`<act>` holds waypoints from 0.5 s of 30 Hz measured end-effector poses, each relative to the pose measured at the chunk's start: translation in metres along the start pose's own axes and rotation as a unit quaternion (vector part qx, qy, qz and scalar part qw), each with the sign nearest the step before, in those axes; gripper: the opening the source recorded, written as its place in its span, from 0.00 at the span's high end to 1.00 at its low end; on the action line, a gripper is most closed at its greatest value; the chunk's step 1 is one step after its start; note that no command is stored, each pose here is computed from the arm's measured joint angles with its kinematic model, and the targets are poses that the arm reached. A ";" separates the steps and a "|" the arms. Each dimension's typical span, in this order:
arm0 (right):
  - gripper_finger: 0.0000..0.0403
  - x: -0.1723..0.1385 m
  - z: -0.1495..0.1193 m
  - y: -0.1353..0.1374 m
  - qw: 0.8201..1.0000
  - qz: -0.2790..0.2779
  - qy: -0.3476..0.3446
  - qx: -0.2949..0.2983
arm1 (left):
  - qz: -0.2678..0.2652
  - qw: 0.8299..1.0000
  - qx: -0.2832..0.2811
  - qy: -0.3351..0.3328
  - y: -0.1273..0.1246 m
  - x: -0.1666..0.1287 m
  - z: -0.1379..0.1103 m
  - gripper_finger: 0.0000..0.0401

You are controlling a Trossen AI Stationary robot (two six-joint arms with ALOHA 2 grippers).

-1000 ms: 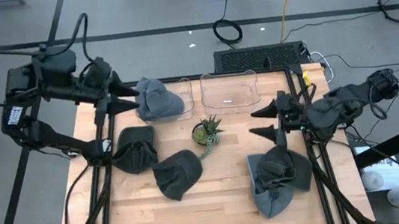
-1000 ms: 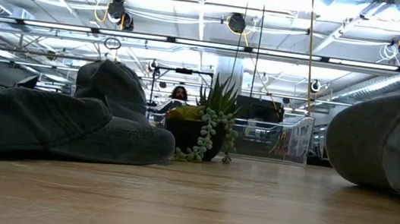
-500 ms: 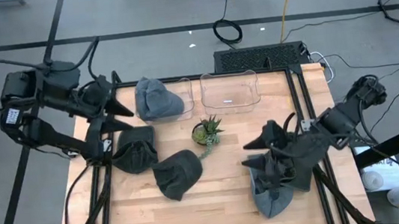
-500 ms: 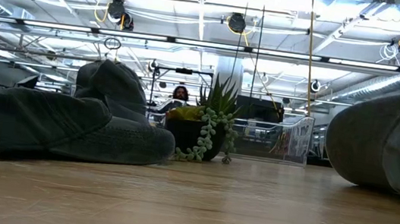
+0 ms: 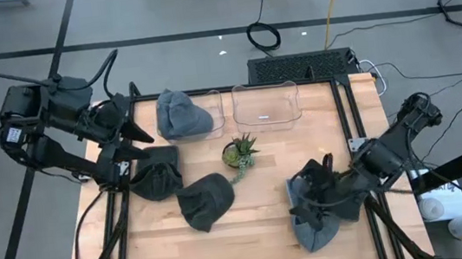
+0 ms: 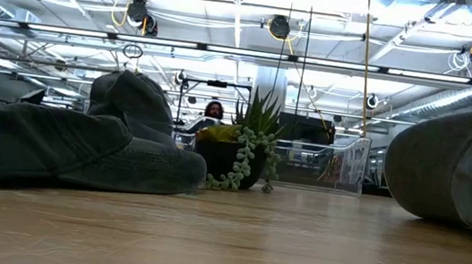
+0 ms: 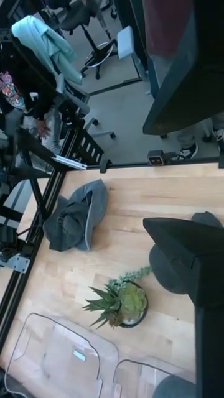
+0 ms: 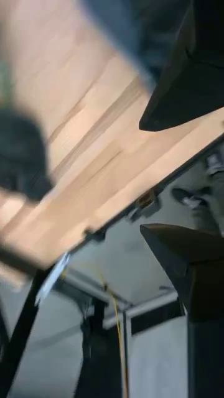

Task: Pick & Place hat
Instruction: Put the gray cap into the left transparent bin

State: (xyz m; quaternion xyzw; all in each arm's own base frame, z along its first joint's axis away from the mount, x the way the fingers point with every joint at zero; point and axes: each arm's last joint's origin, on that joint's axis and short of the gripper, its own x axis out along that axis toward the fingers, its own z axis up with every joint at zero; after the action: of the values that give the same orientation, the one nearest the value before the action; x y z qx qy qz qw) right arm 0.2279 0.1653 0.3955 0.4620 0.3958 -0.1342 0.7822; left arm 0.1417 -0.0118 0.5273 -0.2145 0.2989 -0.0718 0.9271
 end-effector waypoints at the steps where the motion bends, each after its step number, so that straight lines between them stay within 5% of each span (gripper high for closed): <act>1: 0.39 0.003 -0.001 -0.002 1.000 -0.016 0.009 0.013 | 0.000 1.000 -0.001 0.000 0.000 0.000 0.000 0.40; 9: 0.39 0.019 -0.004 -0.015 0.987 -0.121 0.000 0.104 | 0.000 1.000 -0.001 0.000 0.000 0.000 0.000 0.40; 15: 0.39 0.046 0.000 -0.019 0.980 -0.163 -0.013 0.117 | 0.018 1.000 -0.008 -0.008 0.001 0.000 0.001 0.40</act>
State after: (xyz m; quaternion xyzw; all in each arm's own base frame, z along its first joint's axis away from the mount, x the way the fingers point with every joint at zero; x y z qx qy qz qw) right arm 0.2465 0.1627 0.3498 0.4781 0.4373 -0.3113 0.6952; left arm 0.1423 -0.0108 0.5272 -0.2168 0.2960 -0.0514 0.9288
